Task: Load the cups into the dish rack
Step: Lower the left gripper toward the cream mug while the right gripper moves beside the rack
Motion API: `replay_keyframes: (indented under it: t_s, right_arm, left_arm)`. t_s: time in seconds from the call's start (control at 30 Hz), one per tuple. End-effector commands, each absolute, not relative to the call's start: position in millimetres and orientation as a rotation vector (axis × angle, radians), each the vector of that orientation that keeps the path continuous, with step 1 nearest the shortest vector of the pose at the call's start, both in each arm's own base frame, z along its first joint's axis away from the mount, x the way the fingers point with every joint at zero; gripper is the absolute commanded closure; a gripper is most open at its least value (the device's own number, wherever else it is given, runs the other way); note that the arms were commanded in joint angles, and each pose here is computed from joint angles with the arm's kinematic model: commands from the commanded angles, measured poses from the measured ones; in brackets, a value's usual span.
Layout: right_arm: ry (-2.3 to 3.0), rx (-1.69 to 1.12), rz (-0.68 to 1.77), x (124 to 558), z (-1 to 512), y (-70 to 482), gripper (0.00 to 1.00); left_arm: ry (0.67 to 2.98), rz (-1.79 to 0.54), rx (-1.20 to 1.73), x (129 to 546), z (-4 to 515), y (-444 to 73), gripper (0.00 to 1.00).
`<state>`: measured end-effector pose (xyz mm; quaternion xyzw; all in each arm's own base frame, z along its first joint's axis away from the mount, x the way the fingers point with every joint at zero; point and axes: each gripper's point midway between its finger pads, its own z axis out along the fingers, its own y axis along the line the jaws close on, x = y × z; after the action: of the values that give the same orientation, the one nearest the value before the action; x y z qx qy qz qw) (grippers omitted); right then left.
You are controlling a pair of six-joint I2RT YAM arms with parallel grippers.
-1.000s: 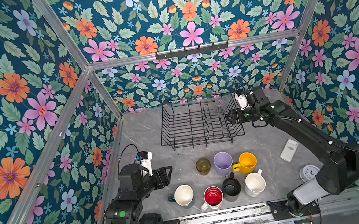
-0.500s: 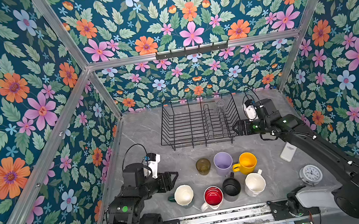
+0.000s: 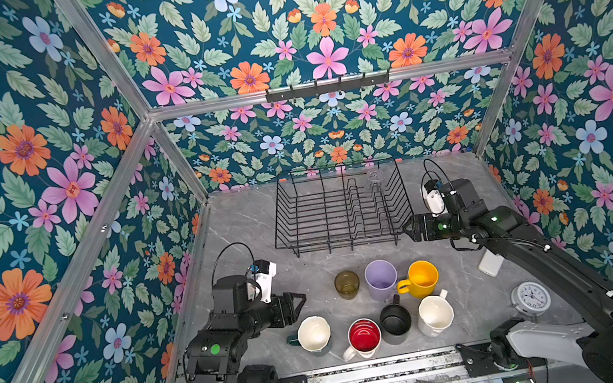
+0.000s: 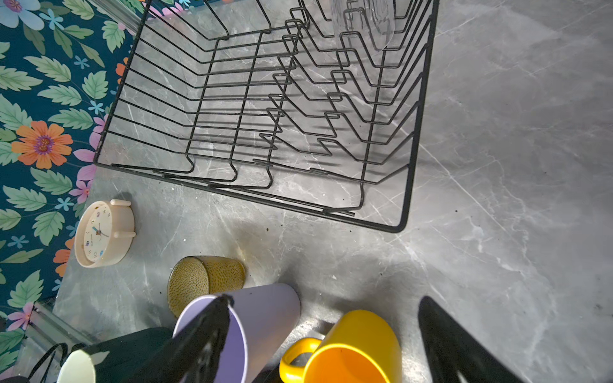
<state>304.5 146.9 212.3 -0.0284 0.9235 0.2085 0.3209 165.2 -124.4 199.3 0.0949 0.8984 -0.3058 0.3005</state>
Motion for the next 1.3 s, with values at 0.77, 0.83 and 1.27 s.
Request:
replay_keyframes:
  t_s: [0.77,0.83,1.27]
  right_arm:
    - [2.4,-0.063,0.584,295,220,147,0.11]
    - [2.403,-0.062,0.584,294,220,146,0.11]
    - [2.397,-0.055,0.576,285,223,141,0.11]
  left_arm:
    - [2.558,-0.593,0.419,147,172,-141,0.33]
    - [2.583,-0.575,0.427,142,169,-138,0.34]
    - [2.679,-0.457,0.55,125,155,-142,0.39]
